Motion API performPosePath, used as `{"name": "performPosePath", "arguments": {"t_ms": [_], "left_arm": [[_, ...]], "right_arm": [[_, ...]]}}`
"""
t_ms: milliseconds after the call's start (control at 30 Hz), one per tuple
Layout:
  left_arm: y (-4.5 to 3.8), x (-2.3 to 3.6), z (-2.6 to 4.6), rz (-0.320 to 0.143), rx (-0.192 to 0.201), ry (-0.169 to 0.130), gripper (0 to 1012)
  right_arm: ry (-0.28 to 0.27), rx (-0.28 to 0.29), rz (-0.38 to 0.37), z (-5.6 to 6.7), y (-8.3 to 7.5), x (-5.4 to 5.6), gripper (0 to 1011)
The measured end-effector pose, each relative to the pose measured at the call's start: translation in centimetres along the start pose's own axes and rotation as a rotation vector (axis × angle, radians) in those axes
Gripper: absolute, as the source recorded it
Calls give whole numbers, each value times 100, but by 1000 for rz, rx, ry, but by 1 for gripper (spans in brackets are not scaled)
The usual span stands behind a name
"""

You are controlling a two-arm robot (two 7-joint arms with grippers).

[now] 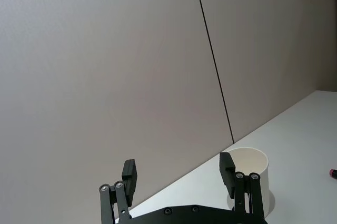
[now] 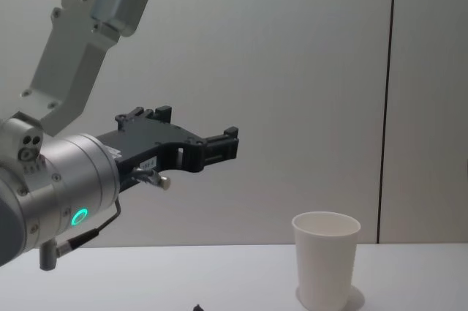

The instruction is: Place the pen into the pen holder.

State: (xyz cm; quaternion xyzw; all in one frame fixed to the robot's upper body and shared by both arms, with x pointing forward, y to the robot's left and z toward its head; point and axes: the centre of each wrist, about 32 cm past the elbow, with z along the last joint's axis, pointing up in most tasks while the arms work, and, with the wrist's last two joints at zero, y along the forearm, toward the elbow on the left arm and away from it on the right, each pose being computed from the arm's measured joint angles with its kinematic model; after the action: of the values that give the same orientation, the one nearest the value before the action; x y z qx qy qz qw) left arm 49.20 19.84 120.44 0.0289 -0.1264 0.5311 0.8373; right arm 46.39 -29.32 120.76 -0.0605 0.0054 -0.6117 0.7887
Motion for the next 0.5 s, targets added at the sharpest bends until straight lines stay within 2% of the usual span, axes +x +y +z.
{"name": "performPosePath", "arguments": {"t_ms": [500], "left_arm": [[0,0,0,0,0,0,1003]], "right_arm": [[20,-140,-10,-44,173,33,1001]]}}
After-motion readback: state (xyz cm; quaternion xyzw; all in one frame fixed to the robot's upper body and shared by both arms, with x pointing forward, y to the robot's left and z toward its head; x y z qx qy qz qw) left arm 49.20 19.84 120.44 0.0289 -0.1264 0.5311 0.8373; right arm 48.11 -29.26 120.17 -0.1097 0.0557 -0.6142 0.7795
